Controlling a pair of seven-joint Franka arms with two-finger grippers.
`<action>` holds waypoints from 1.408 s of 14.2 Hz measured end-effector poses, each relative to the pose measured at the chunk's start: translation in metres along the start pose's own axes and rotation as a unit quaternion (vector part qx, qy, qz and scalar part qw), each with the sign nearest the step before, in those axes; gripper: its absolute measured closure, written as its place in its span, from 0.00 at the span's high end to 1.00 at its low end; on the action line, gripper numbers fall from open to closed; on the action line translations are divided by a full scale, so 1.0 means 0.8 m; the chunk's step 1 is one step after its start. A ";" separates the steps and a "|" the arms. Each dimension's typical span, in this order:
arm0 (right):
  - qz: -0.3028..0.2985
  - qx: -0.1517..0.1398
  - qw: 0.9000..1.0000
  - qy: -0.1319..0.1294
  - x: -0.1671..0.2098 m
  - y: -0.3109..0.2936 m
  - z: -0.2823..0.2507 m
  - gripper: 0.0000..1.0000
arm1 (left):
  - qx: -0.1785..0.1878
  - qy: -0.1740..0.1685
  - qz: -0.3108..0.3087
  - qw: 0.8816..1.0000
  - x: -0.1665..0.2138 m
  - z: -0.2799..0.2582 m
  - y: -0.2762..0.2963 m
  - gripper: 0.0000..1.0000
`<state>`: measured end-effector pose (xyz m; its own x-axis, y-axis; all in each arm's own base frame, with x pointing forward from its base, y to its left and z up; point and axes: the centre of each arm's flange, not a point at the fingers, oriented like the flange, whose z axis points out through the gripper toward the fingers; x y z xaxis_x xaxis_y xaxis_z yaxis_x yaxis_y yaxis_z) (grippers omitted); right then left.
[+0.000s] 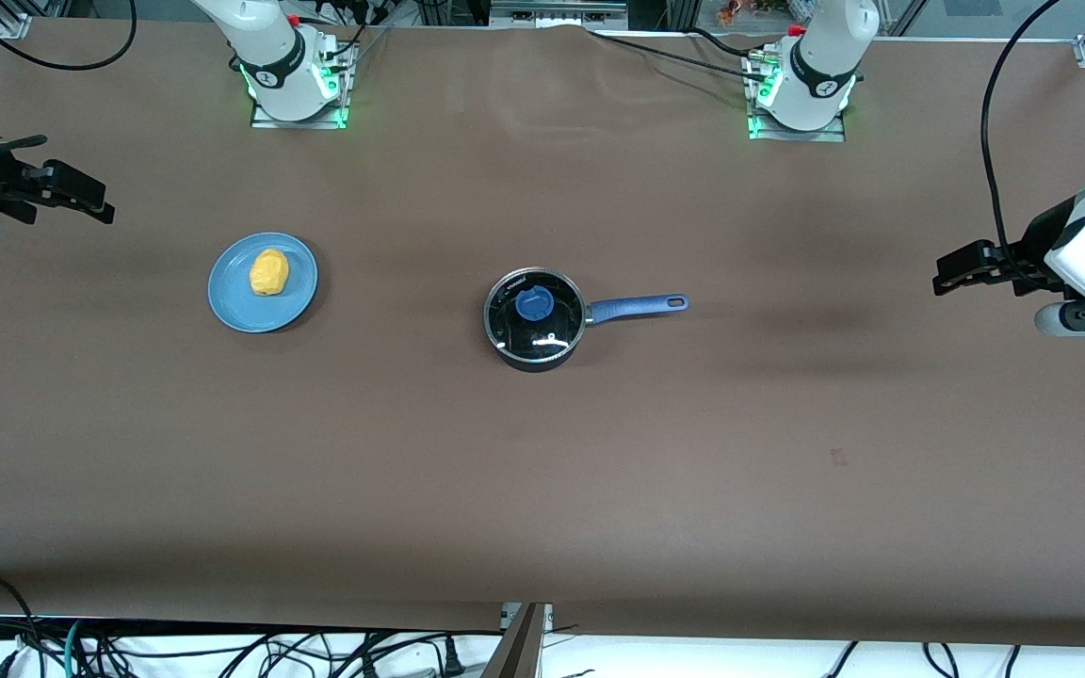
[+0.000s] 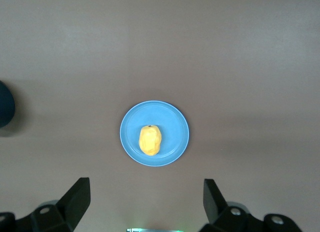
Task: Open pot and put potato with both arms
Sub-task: 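Move the left gripper toward the glass lid on the black saucepan, then lower the left gripper and grasp the blue lid knob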
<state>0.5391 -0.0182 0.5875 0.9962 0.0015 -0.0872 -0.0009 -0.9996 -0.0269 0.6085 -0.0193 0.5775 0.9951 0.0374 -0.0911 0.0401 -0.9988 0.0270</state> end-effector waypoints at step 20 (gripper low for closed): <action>0.001 0.000 1.000 -0.004 -0.001 0.000 0.002 1.00 | -0.036 0.017 -0.134 0.990 -0.027 0.273 0.467 1.00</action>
<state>0.5382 -0.0185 0.5862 0.9955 0.0003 -0.0953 -0.0023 -0.9996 -0.0270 0.5820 -0.3997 0.3721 0.9502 0.3032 -0.0715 0.3083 -0.9482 0.0768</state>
